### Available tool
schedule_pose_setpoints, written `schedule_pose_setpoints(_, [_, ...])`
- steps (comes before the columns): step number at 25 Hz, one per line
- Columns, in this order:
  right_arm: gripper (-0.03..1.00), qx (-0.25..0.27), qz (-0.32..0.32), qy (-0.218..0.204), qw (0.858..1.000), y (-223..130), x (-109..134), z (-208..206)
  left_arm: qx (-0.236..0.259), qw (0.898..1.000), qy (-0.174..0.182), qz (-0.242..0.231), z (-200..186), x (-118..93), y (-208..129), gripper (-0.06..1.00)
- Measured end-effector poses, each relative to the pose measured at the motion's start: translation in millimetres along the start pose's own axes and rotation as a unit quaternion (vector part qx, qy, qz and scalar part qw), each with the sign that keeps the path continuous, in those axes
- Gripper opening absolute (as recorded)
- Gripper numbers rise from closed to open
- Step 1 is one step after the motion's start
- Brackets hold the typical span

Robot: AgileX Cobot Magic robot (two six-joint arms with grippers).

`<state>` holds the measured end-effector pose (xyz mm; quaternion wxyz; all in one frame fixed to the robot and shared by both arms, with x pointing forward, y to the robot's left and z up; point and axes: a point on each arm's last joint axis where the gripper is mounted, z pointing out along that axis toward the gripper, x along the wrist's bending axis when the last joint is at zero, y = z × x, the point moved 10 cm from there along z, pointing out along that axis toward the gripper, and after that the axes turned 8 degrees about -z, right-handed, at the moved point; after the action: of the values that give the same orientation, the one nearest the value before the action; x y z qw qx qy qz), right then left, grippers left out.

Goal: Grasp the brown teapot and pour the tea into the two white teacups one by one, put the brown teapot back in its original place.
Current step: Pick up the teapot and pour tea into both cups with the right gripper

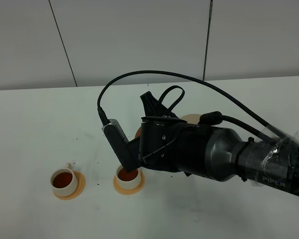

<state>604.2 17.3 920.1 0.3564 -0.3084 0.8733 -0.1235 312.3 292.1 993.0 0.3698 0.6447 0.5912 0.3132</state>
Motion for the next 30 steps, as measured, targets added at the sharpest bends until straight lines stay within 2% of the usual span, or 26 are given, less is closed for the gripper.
schedule_pose_setpoints(30, [0.09,-0.013,0.009,0.013,1.0,10,6,-4,0.0,1.0,0.0,0.0,0,0,0,0.23])
